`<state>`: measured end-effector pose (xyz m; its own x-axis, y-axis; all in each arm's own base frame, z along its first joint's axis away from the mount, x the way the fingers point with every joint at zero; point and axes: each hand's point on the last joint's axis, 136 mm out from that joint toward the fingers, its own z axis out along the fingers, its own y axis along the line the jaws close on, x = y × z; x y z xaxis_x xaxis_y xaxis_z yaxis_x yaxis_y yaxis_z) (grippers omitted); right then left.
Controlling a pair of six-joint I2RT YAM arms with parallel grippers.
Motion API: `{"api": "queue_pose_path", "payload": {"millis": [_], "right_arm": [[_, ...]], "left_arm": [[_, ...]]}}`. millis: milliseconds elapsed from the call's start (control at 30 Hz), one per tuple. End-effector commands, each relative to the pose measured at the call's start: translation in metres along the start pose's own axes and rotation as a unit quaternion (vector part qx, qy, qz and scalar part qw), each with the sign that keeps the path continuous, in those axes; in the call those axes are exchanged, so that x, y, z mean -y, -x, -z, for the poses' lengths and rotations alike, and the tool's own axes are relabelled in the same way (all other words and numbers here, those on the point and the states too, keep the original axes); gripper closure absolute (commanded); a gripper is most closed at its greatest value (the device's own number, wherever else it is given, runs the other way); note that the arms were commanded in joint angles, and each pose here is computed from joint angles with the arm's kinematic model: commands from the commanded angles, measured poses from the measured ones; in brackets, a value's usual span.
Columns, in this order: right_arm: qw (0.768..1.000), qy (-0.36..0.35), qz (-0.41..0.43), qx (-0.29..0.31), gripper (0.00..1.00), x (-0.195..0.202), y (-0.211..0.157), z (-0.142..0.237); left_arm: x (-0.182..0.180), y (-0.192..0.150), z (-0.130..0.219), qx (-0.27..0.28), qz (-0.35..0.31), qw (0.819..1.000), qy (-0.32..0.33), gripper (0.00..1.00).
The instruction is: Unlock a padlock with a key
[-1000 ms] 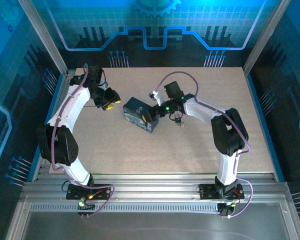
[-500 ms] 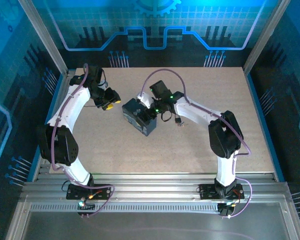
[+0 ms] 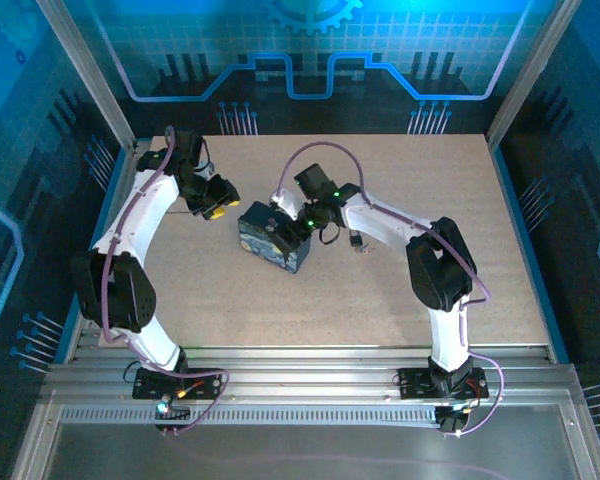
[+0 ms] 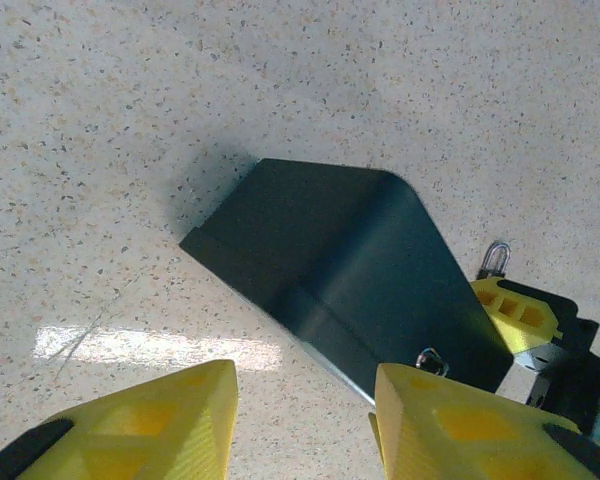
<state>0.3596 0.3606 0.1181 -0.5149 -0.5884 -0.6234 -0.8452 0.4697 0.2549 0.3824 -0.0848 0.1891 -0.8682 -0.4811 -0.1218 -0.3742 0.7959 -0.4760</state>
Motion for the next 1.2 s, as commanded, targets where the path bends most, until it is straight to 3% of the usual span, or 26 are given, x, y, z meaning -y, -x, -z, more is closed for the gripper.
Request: {"api": "queue_pose_path", "payload": {"millis": [0,133,233,367,567,1000,1067,1100,1167], "right_arm": [[0.981,0.095,-0.140,0.091,0.28,0.004,0.023,0.022],[0.923,0.153,-0.316,0.157,0.29,0.040,0.021,0.027],[0.881,0.175,-0.401,0.182,0.27,0.057,0.014,0.020],[0.854,0.181,-0.449,0.191,0.22,0.066,0.005,0.006],[0.849,0.168,-0.466,0.181,0.19,0.074,-0.010,-0.010],[0.867,0.139,-0.452,0.159,0.14,0.080,-0.021,-0.011],[0.866,0.137,-0.454,0.158,0.10,0.082,-0.021,-0.008],[0.867,0.135,-0.453,0.158,0.00,0.083,-0.022,-0.006],[0.869,0.126,-0.450,0.161,0.00,0.086,-0.022,0.002]], "left_arm": [[-0.002,-0.006,0.009,-0.001,-0.011,1.000,-0.005,0.59],[-0.001,-0.006,0.006,-0.004,-0.014,1.000,-0.003,0.59],[0.004,-0.008,0.000,-0.007,-0.024,1.000,0.001,0.59],[0.013,-0.015,-0.020,-0.018,-0.044,0.999,0.024,0.58],[0.020,-0.015,-0.068,-0.015,-0.022,0.999,0.047,0.54],[0.015,-0.005,-0.136,-0.024,-0.029,0.997,0.068,0.53],[0.008,-0.007,-0.141,-0.025,-0.029,0.996,0.080,0.53],[0.004,-0.008,-0.142,-0.024,-0.029,0.996,0.086,0.53],[-0.003,-0.009,-0.145,-0.025,-0.030,0.995,0.097,0.54]]}}
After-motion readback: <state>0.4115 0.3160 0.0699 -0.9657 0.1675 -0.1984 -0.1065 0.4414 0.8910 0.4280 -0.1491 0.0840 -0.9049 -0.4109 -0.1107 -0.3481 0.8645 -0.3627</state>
